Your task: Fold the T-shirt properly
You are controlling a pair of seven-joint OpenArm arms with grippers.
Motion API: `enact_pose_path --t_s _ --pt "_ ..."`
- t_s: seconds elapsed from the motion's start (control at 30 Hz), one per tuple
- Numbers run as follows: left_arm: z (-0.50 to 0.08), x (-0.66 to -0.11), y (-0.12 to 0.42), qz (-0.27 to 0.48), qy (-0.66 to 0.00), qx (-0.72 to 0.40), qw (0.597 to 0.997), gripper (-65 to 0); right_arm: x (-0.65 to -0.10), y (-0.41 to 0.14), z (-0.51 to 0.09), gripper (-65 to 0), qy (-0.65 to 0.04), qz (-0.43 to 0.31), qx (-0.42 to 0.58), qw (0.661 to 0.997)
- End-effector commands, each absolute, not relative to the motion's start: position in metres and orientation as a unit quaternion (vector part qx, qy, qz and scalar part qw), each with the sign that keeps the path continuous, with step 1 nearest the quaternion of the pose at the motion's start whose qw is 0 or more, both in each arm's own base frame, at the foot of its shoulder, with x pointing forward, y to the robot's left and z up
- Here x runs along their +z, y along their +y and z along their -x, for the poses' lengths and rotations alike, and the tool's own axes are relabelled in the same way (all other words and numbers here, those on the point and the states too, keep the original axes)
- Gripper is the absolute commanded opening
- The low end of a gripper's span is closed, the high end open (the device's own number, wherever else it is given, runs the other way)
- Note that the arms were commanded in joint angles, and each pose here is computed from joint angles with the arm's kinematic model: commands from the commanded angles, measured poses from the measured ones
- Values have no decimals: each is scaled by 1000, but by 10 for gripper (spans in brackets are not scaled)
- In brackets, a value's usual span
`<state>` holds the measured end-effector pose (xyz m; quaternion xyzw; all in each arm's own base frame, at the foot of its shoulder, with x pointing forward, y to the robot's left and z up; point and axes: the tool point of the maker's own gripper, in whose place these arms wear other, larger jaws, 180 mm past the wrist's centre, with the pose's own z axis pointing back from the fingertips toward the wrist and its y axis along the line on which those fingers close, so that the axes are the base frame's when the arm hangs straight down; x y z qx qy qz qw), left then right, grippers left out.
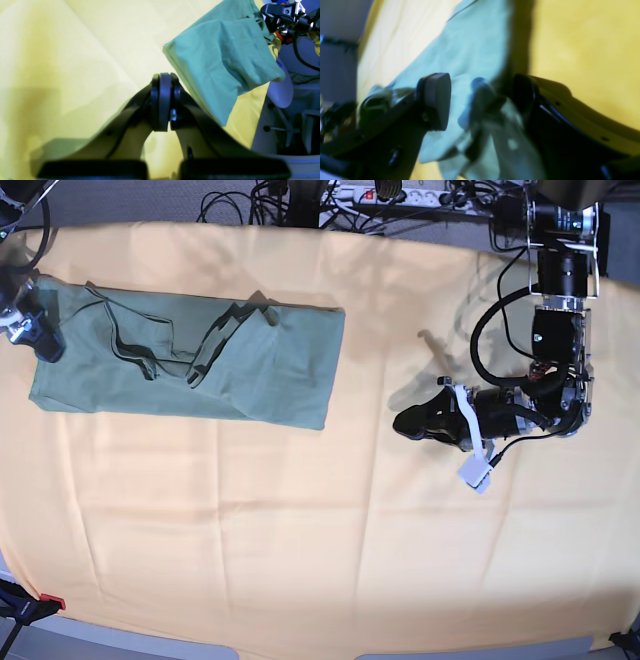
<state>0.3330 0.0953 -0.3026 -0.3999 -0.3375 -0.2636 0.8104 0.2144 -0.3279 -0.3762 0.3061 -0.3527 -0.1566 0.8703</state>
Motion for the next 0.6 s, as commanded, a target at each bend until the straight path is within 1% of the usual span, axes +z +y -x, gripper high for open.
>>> enact_pose_path --t_s 0.0,0.1,0.13,0.17,0.2,0.27,0.3,0.57 --pt "-342 -283 96 403 -364 -270 795 -650 -376 -321 -213 -241 -332 -313 -135 880" --pt "-342 -283 96 404 -365 -269 794 -650 -382 -297 -215 -254 -306 -337 -106 884" --pt "-342 -283 96 404 -365 -269 794 -650 -385 -295 -215 -285 -298 -336 -100 888" --pt "-342 -283 96 404 -364 -269 795 -650 -387 -295 -214 -340 -293 -333 -98 891" --pt "-342 -283 96 404 -364 -269 795 -650 -386 -296 -215 -416 -296 -332 -99 890" --pt "-342 -283 96 404 -364 -269 795 -650 -381 -302 -216 -611 -305 -328 -102 888" --pt "-342 -283 96 404 -364 -269 795 -650 -379 -307 -217 -650 -309 -324 -104 888" --pt "-341 -278 93 416 -368 -266 788 -650 -335 -364 -224 -650 -366 -251 -103 890"
